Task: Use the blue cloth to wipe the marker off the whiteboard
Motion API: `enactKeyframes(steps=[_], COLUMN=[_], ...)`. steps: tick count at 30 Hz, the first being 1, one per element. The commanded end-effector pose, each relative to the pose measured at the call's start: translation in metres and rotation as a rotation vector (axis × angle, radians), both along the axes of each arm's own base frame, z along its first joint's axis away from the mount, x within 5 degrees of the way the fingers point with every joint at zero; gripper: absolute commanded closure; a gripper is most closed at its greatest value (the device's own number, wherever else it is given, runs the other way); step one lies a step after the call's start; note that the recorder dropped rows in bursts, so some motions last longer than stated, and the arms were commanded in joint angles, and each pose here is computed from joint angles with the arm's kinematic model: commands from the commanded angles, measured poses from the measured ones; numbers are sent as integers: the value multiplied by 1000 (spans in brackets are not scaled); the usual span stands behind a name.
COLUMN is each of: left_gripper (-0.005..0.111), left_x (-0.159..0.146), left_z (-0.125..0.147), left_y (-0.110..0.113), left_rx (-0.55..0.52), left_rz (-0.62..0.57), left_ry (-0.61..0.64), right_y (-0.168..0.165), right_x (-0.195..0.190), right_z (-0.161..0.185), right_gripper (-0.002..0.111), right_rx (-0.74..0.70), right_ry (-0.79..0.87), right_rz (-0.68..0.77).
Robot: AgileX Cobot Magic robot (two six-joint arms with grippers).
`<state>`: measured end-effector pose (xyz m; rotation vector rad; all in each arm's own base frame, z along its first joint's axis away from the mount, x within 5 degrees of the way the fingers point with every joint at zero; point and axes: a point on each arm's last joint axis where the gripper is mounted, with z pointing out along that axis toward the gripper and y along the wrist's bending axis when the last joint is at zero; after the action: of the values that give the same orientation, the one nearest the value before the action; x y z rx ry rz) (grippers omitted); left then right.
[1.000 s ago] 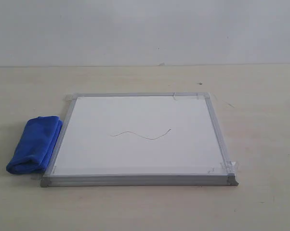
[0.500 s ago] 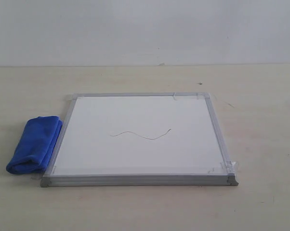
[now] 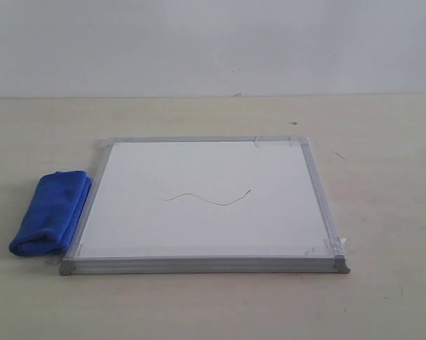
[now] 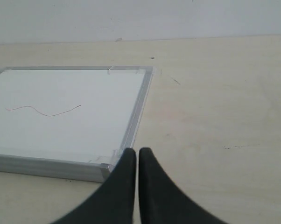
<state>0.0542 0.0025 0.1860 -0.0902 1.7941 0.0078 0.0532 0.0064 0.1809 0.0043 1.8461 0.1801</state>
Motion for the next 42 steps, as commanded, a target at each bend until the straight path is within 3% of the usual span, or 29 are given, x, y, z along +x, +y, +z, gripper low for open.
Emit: enactKeyframes(steps=[1, 7, 22, 30, 33, 37, 42], left_gripper=[102, 102, 102, 102, 102, 102, 102], left_x=[0, 0, 0, 0, 0, 0, 0], left_z=[0, 0, 0, 0, 0, 0, 0], left_y=[0, 0, 0, 0, 0, 0, 0], left_rx=[4, 4, 4, 4, 4, 4, 4], left_rz=[2, 2, 2, 2, 2, 2, 2], left_ry=[-10, -10, -10, -10, -10, -10, -10], right_y=[0, 0, -2, -4, -5, -2, 23], right_x=[0, -2, -36, -43, -48, -36, 23], right_z=[2, 21, 135, 153, 162, 192, 228], right_gripper=[108, 108, 108, 108, 108, 108, 108], right_rx=[42, 89, 193, 208, 73, -100, -307], right_ry=[-13, -66, -421, -571, -634, -592, -292], right_rz=[-14, -15, 15, 18, 23, 61, 292])
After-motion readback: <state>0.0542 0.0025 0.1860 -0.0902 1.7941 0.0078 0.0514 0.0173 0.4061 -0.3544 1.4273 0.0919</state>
